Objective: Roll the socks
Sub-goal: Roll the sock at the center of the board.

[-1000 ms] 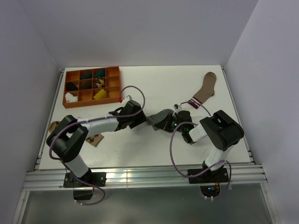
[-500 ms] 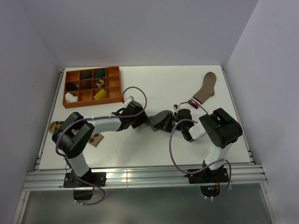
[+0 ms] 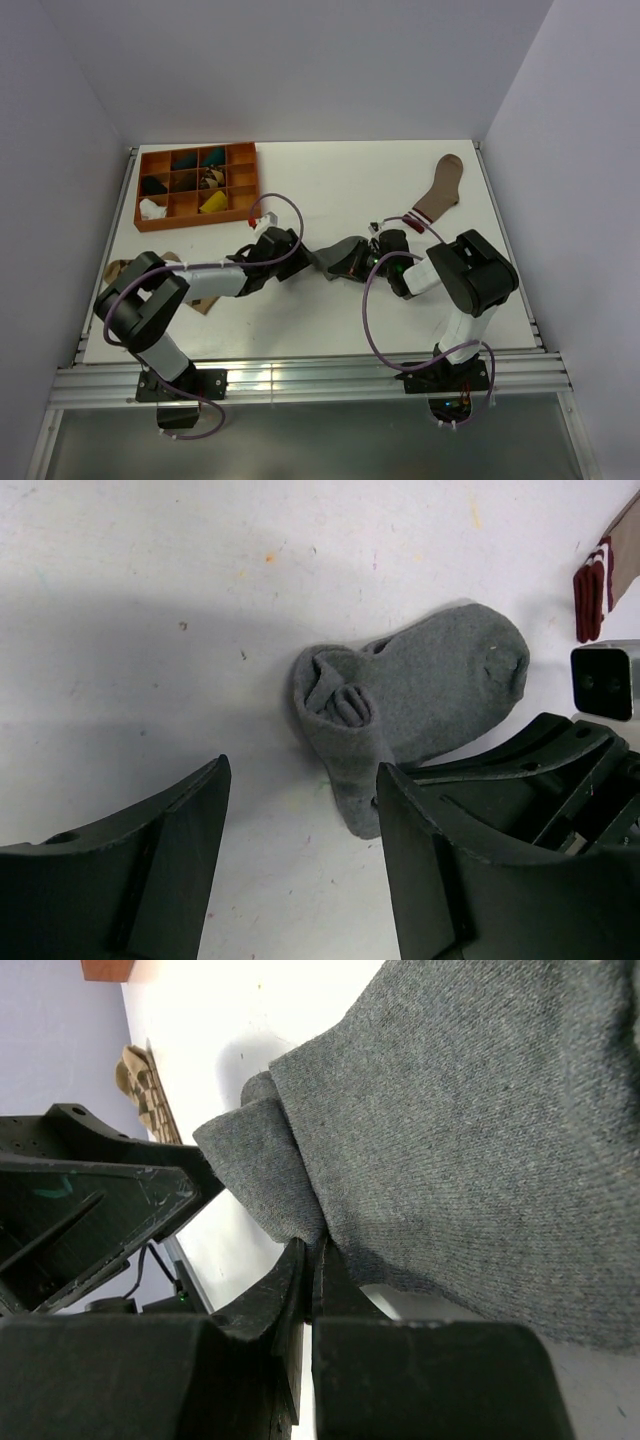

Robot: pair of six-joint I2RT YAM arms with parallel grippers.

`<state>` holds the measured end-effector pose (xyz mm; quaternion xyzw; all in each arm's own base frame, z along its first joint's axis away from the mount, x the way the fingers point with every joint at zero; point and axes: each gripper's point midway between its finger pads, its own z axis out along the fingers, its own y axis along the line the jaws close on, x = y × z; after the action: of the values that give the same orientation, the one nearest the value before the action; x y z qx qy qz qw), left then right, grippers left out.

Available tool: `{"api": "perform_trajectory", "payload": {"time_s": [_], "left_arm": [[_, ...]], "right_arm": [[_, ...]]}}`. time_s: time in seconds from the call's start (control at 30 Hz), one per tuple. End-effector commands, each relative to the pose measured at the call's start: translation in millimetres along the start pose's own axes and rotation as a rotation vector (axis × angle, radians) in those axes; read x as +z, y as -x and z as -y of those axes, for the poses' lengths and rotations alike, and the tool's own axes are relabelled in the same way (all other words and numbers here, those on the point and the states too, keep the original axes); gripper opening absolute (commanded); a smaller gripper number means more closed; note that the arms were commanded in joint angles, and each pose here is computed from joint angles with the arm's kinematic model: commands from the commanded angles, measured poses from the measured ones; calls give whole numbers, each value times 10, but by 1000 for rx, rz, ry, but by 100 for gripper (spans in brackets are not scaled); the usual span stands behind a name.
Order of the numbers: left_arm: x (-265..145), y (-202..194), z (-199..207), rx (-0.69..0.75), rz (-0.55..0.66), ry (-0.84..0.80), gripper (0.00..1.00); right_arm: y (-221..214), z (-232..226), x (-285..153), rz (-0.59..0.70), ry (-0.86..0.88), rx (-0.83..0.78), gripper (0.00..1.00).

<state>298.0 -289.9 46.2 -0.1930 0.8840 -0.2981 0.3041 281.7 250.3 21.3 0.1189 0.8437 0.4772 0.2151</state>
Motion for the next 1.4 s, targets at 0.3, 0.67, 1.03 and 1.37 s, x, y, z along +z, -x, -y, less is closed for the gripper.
{"api": "perform_trajectory", "payload": {"time_s": [0.3, 0.67, 1.03, 1.37], "left_arm": [[231, 42, 134, 19, 12, -37, 51], [242, 63, 217, 19, 23, -85, 59], [274, 43, 200, 19, 21, -105, 60], [402, -1, 131, 24, 5, -77, 54]], "right_arm": [[15, 59, 34, -20, -25, 13, 0], [-3, 89, 58, -35, -31, 15, 0], [17, 89, 54, -35, -35, 12, 0], [7, 95, 64, -50, -39, 7, 0]]}}
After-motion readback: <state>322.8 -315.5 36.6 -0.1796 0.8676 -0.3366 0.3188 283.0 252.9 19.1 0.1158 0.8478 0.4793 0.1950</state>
